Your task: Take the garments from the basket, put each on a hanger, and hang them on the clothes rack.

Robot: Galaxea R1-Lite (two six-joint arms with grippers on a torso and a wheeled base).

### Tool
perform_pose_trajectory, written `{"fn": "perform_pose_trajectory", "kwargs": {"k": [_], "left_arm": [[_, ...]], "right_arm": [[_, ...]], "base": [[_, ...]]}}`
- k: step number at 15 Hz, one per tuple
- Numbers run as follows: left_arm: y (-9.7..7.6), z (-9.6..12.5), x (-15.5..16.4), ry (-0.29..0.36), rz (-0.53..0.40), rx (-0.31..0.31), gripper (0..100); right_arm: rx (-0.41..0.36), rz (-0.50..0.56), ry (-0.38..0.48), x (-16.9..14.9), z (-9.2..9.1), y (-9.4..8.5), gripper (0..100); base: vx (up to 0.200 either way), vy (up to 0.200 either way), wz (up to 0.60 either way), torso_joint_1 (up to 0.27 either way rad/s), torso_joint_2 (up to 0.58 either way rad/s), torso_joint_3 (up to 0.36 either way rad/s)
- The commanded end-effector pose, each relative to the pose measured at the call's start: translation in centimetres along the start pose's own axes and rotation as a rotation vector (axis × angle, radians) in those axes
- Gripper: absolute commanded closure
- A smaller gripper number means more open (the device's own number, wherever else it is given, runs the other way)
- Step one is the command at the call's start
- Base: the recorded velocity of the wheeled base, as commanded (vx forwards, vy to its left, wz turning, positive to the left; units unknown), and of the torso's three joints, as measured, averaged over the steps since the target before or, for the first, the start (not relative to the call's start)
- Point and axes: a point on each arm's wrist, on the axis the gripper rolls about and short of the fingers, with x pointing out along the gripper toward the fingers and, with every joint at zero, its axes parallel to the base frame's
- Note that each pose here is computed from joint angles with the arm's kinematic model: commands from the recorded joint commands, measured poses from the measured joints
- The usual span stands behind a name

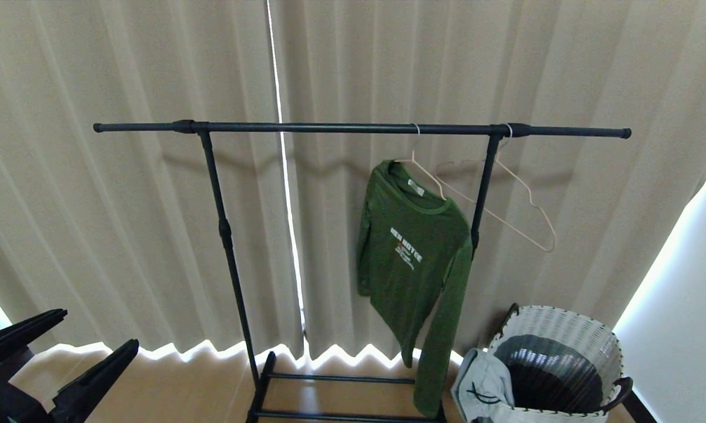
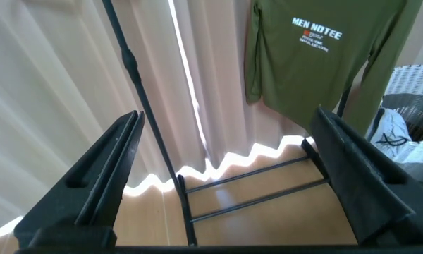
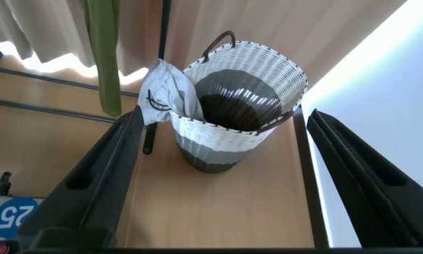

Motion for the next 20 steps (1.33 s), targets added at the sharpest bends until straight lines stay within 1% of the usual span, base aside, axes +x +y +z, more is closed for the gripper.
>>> {"fn": "perform_pose_trajectory", "kwargs": {"k": [1, 2, 6, 8, 20], "left_arm": [[0.0, -0.24, 0.13, 0.015, -0.002, -0.004, 0], [-0.08, -0.65, 0.12, 0.032, -0.006, -0.004, 0], [-0.05, -0.64, 0.07, 0.03, 0.0, -0.009, 0], [-0.05, -0.64, 0.07, 0.03, 0.0, -0.007, 0], [-0.07, -0.71, 0.03, 0.031, -0.001, -0.006, 0]], "right_arm": [[0.009, 0.0, -0.021, -0.21, -0.04, -0.09, 0], [0.007, -0.002, -0.021, -0.25, -0.09, -0.1, 0], [-0.001, -0.001, -0.001, -0.21, -0.25, -0.08, 0], [-0.002, -0.002, 0.0, -0.21, -0.27, -0.08, 0], [0.0, -0.001, -0.001, -0.22, -0.22, -0.08, 0]], "base": [[0.0, 0.0, 0.0, 0.0, 0.0, 0.0], [0.0, 0.0, 0.0, 0.0, 0.0, 0.0], [0.0, 0.0, 0.0, 0.0, 0.0, 0.0], [0.0, 0.0, 0.0, -0.1, 0.23, 0.119], [0.0, 0.0, 0.0, -0.199, 0.48, 0.273]]}}
